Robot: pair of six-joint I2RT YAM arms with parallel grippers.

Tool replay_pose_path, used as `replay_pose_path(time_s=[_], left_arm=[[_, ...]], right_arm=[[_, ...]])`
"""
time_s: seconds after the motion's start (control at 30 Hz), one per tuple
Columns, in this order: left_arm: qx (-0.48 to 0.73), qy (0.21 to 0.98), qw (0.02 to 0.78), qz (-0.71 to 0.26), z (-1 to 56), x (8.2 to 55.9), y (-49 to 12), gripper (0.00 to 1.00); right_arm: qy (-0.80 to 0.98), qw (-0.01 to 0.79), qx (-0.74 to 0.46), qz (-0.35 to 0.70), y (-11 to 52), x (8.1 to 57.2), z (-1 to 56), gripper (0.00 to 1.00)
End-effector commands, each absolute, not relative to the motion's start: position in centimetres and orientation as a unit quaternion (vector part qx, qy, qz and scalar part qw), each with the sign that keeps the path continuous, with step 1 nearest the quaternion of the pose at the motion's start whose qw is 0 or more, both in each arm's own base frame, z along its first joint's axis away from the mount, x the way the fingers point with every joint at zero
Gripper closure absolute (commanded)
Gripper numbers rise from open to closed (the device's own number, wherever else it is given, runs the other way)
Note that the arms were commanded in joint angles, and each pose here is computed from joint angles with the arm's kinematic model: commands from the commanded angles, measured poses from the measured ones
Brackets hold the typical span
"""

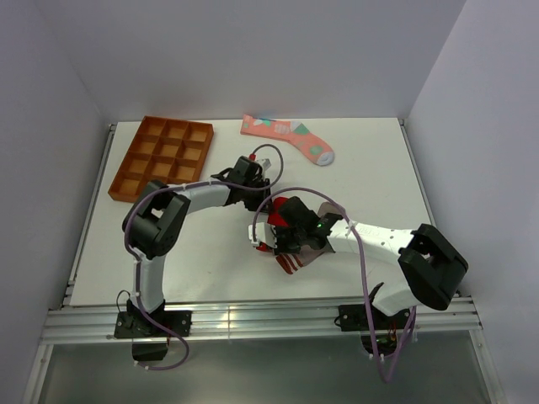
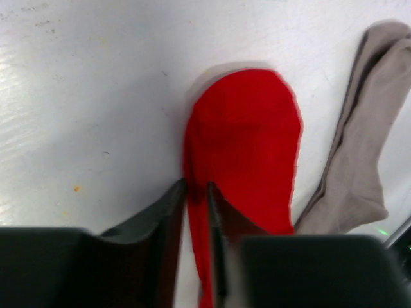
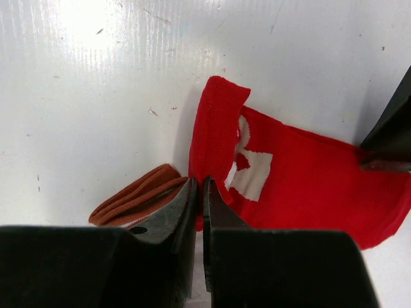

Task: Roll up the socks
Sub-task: Roll the sock at the center of the board.

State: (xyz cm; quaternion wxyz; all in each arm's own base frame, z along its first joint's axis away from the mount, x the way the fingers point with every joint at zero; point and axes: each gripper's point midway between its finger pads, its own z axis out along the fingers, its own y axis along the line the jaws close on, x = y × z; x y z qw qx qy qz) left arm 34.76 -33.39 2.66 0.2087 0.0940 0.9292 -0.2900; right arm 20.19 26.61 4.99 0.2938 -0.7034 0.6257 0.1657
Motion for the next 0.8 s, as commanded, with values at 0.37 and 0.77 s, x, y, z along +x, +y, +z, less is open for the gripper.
replay_pose_path(time_s=[0.37,0.77], left_arm=[[0.007,0.945,0.208,-0.252,0.5,35.5,-28.6,1.00],[-0.080,0.938,0.260,-0.215,2.8,37.0,-22.1,1.00]], right_arm=[[0.616,0.328,-0.701,0.148,27.8,22.1,6.7,0.98],[0.644,0.249,-0.698,0.191,29.8,23.6,6.6,0.98]])
